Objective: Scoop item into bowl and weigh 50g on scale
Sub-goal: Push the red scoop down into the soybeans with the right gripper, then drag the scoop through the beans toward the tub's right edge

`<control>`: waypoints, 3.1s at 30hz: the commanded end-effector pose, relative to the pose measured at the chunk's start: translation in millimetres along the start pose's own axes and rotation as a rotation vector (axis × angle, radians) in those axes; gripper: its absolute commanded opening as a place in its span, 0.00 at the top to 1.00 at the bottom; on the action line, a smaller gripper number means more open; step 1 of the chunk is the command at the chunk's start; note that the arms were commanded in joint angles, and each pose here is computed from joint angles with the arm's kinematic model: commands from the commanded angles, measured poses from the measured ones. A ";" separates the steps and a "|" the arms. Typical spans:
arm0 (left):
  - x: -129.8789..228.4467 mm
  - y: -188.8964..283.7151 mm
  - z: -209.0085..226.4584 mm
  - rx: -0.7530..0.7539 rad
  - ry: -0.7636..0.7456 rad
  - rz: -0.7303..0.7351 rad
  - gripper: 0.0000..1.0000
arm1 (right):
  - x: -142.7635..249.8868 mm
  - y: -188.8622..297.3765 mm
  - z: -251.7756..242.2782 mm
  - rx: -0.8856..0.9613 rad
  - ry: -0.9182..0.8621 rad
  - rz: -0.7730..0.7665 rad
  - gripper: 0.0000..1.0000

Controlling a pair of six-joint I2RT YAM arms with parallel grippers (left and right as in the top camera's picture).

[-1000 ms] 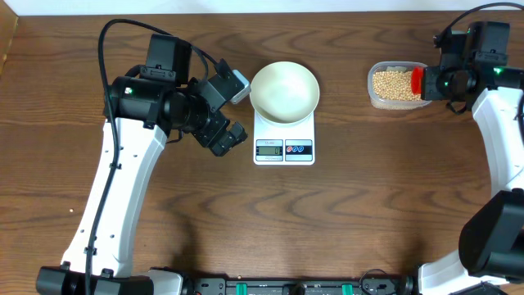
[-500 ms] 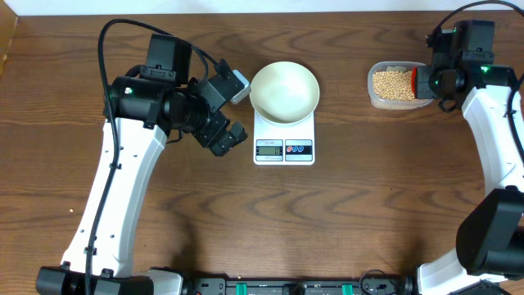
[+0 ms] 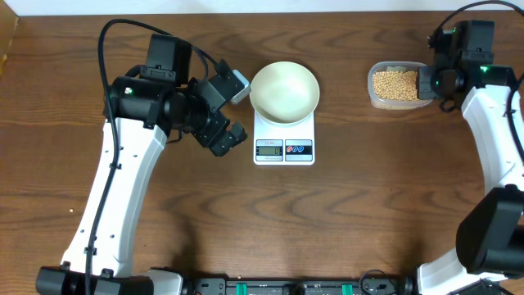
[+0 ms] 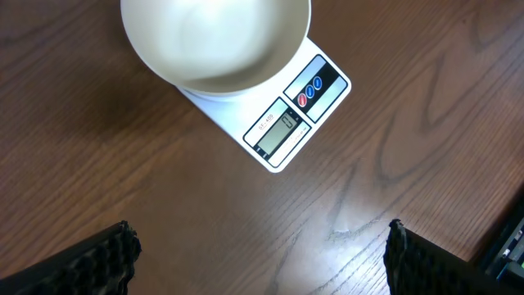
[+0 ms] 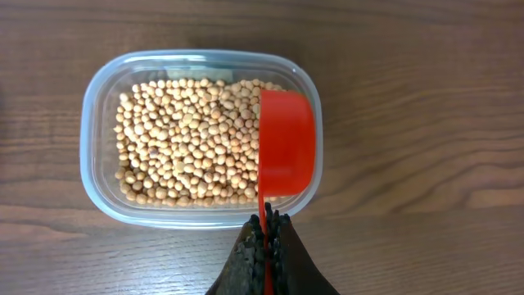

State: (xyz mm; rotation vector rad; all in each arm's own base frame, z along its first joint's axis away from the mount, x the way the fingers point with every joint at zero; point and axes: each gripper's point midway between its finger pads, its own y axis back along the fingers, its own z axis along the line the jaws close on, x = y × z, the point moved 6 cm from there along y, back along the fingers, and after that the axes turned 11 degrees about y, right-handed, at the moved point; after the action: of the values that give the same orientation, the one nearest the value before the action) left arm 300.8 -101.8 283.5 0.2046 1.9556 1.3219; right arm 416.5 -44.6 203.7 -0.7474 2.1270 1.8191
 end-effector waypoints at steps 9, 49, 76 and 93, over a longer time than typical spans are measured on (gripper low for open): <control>0.5 1.3 -3.0 0.009 0.005 -0.005 0.02 | -1.9 -13.4 16.4 -0.054 0.005 0.030 0.99; 0.5 1.3 -3.0 0.009 0.005 -0.005 0.02 | 23.5 -40.8 -12.1 -0.478 -0.592 0.073 0.99; 0.5 1.3 -3.0 0.009 0.005 -0.005 0.02 | 22.9 -55.2 -17.7 -0.680 -0.710 0.039 0.99; 0.5 1.3 -3.0 0.009 0.005 -0.005 0.02 | 36.7 -50.3 -40.2 -0.701 -0.713 0.012 0.99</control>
State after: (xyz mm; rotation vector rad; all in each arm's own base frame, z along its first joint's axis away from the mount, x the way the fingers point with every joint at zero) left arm 300.8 -101.8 283.5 0.2046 1.9558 1.3215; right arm 419.7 -96.4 150.6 -0.0878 1.0725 2.3458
